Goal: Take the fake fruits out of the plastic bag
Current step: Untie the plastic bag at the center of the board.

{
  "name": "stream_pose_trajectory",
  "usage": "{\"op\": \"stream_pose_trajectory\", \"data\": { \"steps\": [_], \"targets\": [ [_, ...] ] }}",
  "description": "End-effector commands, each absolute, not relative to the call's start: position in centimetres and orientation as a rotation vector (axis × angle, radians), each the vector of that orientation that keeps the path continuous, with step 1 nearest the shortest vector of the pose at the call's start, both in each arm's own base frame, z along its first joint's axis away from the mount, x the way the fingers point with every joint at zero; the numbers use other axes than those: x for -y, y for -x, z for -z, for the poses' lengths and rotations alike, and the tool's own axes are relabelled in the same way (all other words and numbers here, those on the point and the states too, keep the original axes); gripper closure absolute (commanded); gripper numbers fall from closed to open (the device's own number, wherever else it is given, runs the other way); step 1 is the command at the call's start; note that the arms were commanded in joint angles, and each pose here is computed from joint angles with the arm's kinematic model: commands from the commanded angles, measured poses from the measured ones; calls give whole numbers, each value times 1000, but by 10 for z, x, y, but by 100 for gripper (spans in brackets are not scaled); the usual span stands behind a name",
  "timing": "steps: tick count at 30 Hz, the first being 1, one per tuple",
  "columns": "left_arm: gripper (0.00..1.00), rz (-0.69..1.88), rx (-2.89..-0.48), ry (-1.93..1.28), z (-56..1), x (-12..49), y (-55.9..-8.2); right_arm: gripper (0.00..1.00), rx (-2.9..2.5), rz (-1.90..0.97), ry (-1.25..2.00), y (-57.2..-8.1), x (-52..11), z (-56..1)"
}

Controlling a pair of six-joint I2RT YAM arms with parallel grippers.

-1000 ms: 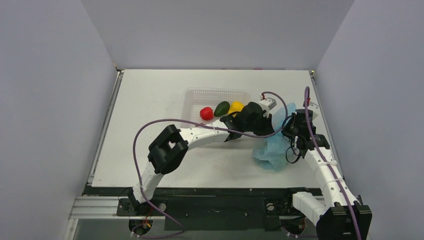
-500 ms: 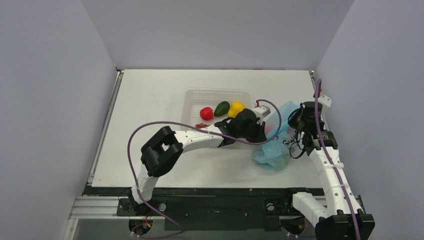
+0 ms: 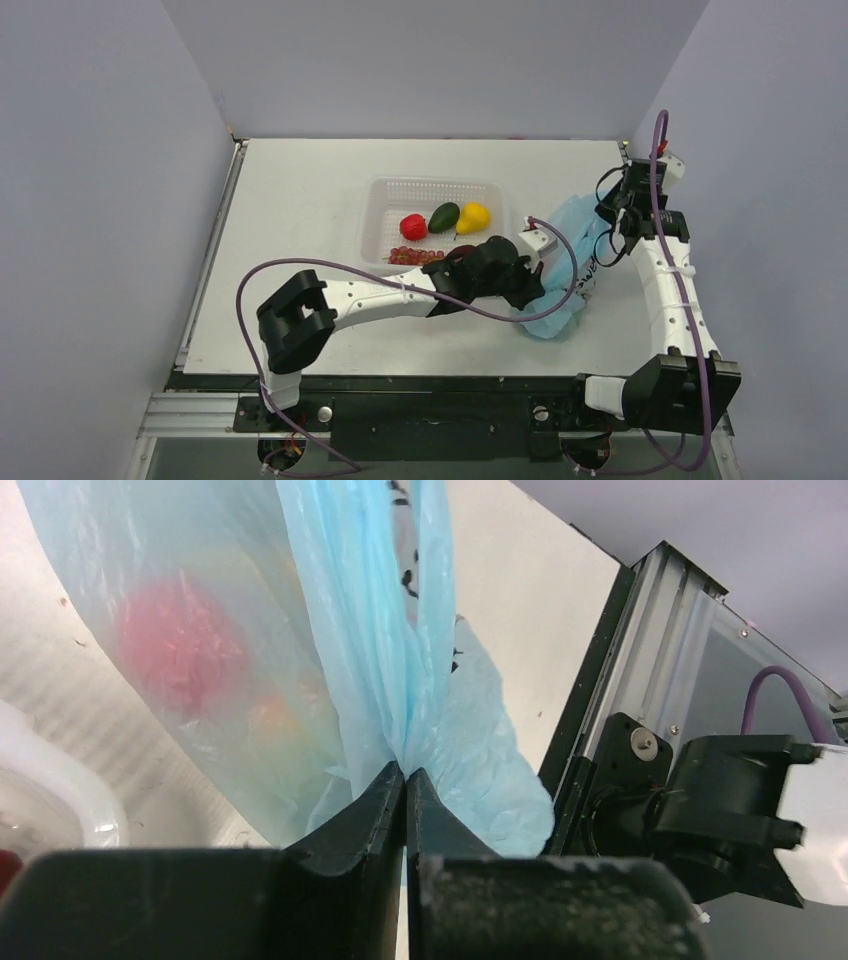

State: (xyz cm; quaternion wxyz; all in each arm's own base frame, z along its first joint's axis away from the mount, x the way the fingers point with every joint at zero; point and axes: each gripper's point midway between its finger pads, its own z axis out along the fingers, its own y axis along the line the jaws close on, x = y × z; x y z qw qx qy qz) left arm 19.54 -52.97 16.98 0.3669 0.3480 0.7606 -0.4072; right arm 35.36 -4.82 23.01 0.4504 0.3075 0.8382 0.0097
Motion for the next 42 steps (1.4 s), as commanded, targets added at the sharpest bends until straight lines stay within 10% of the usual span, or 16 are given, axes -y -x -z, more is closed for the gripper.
{"op": "stream_pose_trajectory", "data": {
  "steps": [1,23,26,32,42],
  "targets": [
    [100,1001,-1848,-955,-201,517,-182,100,-1960,-37,-790,-384,69,-264],
    [99,1087,-1714,-1056,-204,513,-120,99,-2095,-42,-702,-432,80,-248],
    [76,1097,-1714,-1035,-207,513,-123,81,-2094,-40,-678,-418,71,-259],
    [61,1130,-1694,-984,-226,508,-130,54,-2068,-11,-594,-370,45,-280],
    [36,1172,-1600,-939,-271,469,-134,37,-2019,-225,-392,-300,-14,-309]
  ]
}}
